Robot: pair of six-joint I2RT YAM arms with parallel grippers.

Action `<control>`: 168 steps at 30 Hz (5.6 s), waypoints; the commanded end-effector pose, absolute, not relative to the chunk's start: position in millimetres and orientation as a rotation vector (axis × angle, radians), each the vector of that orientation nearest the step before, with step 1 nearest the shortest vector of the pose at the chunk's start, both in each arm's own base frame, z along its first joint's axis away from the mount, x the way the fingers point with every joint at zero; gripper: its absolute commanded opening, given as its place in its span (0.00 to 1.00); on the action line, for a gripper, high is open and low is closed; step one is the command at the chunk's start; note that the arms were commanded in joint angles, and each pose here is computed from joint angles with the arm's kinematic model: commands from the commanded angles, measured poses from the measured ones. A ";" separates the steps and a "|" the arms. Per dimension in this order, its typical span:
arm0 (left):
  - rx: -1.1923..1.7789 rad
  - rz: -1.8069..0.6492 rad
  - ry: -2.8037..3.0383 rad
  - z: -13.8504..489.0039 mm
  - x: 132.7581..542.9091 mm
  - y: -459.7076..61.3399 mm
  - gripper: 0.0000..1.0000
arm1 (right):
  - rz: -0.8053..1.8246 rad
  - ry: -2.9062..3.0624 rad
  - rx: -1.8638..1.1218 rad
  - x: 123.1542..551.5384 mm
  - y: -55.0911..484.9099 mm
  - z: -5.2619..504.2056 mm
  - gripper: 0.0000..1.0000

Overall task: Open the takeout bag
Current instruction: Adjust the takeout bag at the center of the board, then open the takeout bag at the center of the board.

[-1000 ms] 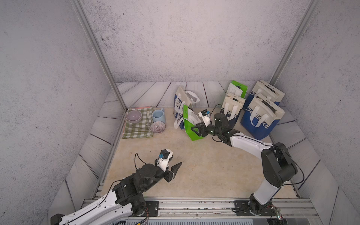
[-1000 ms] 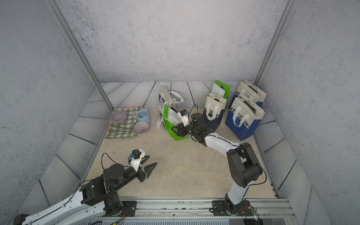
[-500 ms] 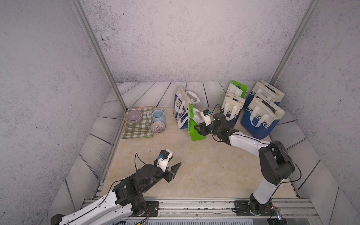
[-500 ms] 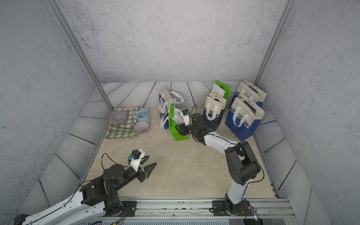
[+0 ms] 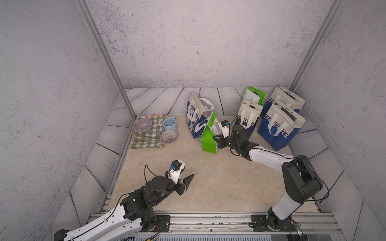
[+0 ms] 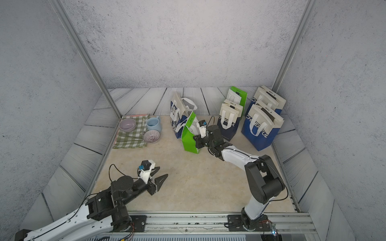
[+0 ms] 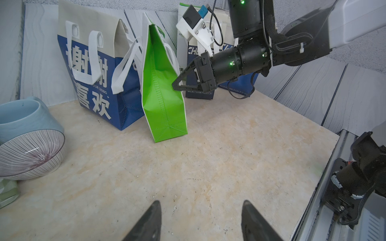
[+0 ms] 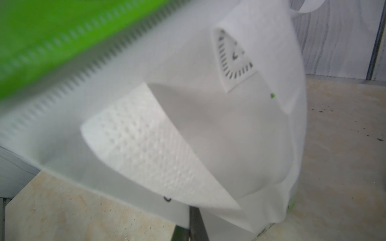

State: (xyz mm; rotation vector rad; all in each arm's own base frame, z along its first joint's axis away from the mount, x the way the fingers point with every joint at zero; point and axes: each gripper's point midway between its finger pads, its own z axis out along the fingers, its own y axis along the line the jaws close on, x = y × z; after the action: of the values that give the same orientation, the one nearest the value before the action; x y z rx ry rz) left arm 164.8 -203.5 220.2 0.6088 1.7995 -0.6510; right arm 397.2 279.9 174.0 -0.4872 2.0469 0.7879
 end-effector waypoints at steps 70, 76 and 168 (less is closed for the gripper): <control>0.707 -0.727 1.794 206.7 161.7 -234.3 0.62 | 1.136 1.882 -0.835 341.8 253.6 188.5 0.50; 0.702 -0.706 1.781 204.4 165.3 -234.1 0.62 | 1.118 1.941 -0.724 320.7 255.3 184.5 0.49; 0.788 -0.884 1.603 162.7 282.9 -351.8 0.00 | 1.628 1.896 0.392 306.3 259.8 312.8 0.53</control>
State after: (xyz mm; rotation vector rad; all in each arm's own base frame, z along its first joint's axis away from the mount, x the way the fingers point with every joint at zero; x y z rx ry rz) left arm 279.0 -347.0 157.8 0.7905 1.6194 -0.8800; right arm 302.2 255.7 297.0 0.3668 1.9441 1.5824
